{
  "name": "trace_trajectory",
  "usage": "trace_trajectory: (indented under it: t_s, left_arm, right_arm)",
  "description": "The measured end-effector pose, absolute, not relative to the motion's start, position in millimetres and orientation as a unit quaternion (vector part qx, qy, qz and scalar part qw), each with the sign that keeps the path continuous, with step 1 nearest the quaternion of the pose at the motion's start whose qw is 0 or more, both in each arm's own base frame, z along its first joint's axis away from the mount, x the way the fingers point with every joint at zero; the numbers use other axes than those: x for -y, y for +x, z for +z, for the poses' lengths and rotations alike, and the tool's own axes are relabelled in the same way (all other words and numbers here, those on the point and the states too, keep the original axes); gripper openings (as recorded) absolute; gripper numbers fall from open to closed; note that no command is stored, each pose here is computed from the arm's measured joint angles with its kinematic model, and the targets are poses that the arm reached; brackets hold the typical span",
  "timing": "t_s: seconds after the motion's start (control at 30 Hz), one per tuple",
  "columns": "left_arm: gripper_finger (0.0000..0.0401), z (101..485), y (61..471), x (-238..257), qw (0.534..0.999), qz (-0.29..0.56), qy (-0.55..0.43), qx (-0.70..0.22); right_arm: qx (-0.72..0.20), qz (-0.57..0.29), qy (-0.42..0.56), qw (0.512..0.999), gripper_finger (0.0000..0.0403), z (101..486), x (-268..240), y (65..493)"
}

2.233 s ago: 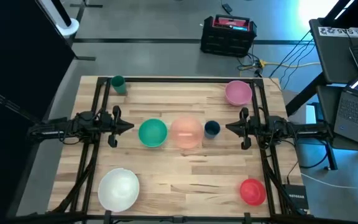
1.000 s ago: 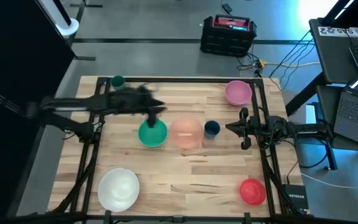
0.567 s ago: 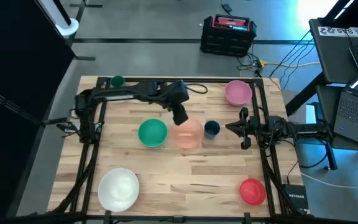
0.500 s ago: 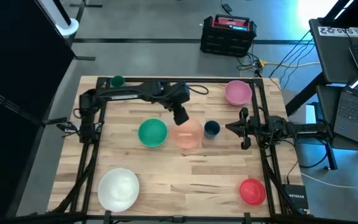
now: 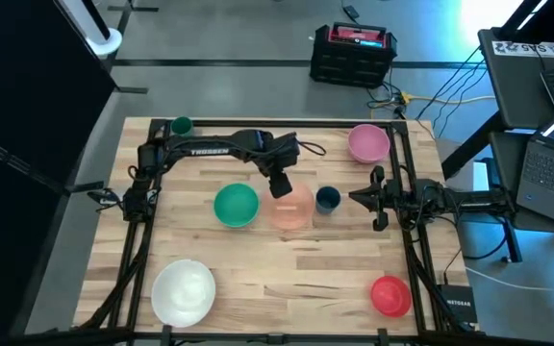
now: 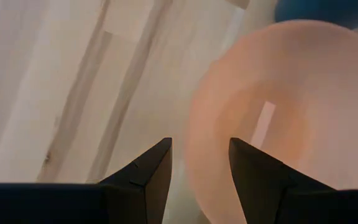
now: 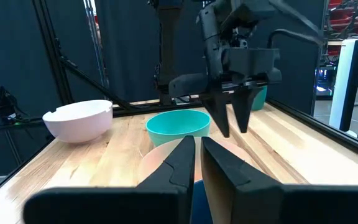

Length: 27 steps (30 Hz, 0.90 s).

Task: Nest bowls inside each other
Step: Move the light orange bowl to the top of the table

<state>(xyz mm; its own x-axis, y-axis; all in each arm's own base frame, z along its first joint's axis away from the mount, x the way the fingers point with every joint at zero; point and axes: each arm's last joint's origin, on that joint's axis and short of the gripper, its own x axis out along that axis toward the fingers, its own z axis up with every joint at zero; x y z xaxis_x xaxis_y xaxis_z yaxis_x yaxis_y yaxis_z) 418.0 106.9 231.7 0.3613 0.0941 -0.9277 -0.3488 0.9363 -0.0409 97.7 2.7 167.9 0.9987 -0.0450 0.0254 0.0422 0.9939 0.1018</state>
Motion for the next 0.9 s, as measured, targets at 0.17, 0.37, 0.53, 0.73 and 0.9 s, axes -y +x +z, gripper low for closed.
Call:
trace_trajectory:
  t_s: [0.17, 0.37, 0.53, 0.73, 0.9]
  left_arm:
    - [0.0144, 223.3, 414.5, -111.9, 0.811, 0.137, -0.114, -0.557]
    - [0.0144, 213.9, 410.8, -110.5, 0.800, 0.142, -0.122, -0.570]
    - [0.0144, 205.5, 413.0, -110.6, 0.795, 0.139, -0.129, -0.577]
    - [0.0144, 192.0, 415.6, -110.7, 0.785, 0.135, -0.137, -0.589]
    - [0.0138, 182.3, 419.8, -111.2, 0.783, 0.138, -0.146, -0.589]
  right_arm:
    - [0.014, -0.022, 0.051, 0.998, 0.0012, 167.8, -2.7, 97.7]
    - [0.014, -0.022, 0.051, 0.998, 0.0012, 167.8, -2.7, 97.7]
    - [0.014, -0.022, 0.051, 0.998, 0.0012, 167.9, -2.7, 97.7]
    - [0.014, -0.022, 0.051, 0.998, 0.0012, 167.8, -2.7, 97.7]
    - [0.014, -0.022, 0.051, 0.998, 0.0012, 167.9, -2.7, 97.7]
